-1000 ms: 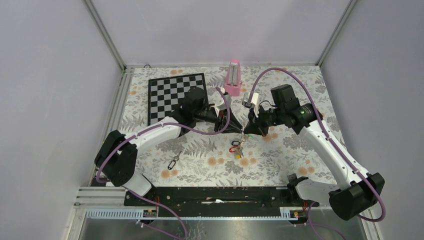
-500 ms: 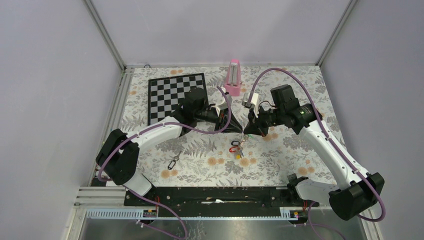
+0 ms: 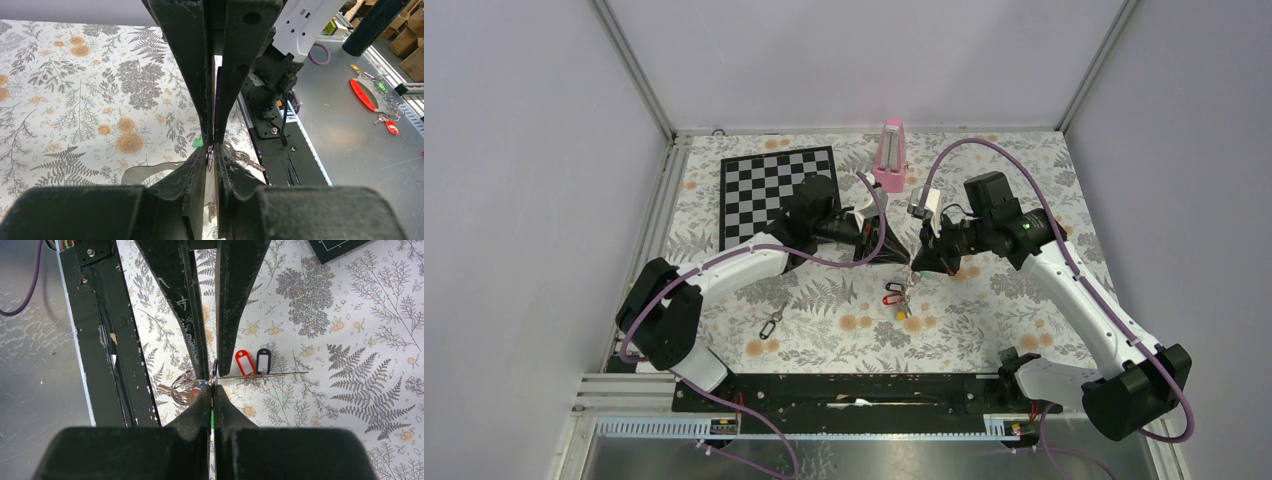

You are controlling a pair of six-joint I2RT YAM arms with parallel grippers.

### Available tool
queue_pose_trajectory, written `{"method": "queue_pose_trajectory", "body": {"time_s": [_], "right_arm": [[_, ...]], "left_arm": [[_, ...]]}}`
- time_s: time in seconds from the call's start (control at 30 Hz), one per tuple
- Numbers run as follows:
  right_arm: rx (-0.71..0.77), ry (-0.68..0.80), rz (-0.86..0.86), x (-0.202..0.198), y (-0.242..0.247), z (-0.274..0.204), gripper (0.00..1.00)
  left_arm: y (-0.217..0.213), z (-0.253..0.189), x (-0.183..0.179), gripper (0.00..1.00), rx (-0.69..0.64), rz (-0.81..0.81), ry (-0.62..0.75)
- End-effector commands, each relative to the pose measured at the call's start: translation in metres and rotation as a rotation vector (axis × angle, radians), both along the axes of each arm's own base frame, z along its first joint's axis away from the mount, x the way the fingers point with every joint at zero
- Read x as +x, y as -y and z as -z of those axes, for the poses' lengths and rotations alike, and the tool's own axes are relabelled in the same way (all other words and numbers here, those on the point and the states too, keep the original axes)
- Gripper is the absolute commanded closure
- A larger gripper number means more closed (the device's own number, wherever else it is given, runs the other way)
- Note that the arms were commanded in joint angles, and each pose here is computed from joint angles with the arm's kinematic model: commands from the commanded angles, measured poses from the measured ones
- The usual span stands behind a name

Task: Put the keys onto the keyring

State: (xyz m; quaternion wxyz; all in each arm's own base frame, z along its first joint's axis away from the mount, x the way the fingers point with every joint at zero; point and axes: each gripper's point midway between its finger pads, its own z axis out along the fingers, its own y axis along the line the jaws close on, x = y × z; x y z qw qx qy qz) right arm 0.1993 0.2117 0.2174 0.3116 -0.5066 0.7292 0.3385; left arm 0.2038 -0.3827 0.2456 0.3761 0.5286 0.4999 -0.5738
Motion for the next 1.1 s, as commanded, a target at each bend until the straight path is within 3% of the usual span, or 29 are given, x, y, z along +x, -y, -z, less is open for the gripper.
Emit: {"method": "queue_pose_trajectory", "body": {"time_s": [0.0,0.27,0.47,0.8,0.93,1.07], "right_arm": [[0.049,0.039,-0.022,-0.001,-0.008,-0.014,1.0],[0.05,0.046,-0.021,0.0,-0.008,-0.015,1.0],[0.051,0.044,-0.02,0.0,-0.008,-0.015,1.0],[0.051,0.05,-0.016,0.0,-0.007,-0.017,1.0],[0.05,0.053,-0.012,0.0,-0.006,-0.016,1.0],[0.045,0.067,0.001,0.002,-0.005,-0.015,0.97]], "left_arm": [[0.003,-0.021,-0.003,0.84,-0.061,0.032,0.065],[0.003,-0.013,-0.006,0.76,-0.048,0.049,0.052],[0.005,-0.011,-0.007,0.76,-0.045,0.054,0.052],[0.006,-0.006,-0.008,0.88,-0.036,0.057,0.041],[0.006,-0.009,-0.007,1.0,-0.041,0.059,0.046],[0.004,-0.02,-0.007,1.0,-0.051,0.056,0.059]]}}
